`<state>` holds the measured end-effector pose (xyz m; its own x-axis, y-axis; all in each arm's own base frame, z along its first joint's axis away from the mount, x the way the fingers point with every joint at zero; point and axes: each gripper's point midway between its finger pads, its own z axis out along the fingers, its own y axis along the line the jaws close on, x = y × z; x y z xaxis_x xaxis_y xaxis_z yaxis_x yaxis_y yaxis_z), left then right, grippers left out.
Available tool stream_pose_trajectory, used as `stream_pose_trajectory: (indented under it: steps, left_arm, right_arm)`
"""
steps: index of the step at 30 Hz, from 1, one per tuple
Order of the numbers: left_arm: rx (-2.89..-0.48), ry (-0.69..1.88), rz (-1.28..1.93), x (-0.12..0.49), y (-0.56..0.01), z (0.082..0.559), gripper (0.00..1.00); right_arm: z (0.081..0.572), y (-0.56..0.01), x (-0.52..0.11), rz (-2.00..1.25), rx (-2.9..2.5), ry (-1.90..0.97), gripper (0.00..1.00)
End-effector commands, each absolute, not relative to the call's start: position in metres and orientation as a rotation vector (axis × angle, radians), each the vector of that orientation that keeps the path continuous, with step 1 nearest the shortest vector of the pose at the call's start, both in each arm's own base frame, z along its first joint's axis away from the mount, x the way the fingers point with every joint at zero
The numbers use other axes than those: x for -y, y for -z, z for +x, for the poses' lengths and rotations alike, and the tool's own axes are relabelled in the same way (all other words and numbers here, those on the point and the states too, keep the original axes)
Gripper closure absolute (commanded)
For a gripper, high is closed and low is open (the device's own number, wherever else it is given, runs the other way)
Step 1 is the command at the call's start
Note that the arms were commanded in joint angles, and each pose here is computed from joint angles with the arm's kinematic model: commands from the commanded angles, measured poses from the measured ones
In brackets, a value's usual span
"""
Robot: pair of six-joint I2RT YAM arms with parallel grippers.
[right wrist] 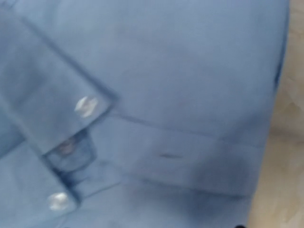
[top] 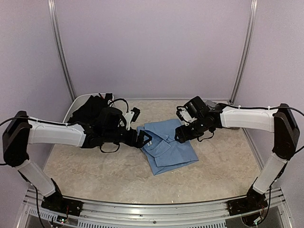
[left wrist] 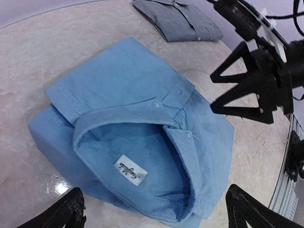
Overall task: Fold and stack the long sleeve shirts
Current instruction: Smooth out the square-folded shirt at the center of the board.
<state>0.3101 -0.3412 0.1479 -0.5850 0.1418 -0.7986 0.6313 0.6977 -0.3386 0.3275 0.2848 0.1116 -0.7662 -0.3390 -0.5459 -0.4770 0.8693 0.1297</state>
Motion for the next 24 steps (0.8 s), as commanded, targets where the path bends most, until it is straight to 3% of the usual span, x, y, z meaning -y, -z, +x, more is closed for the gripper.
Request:
stream_pose_trajectory:
  steps: [1,11,17,24]
  left_arm:
    - [-2.116,0.781,0.661,0.38,-0.139,0.294,0.02]
    - [-2.298,0.503,0.765,0.394,-0.065,0.291,0.06]
    - [-2.37,0.262,0.876,0.37,-0.034,0.297,0.08]
    - [-2.387,0.122,1.104,0.345,-0.009,0.287,0.08]
  right_arm:
    - [0.346,-0.124,-0.286,-0.57,-2.437,-0.495,0.31]
    - [0.339,-0.068,-0.271,-0.583,-2.556,-0.542,0.41]
    - [0.339,-0.078,-0.266,-0.586,-2.523,-0.528,0.42]
    - [0.362,-0.104,-0.268,-0.626,-2.436,-0.539,0.2]
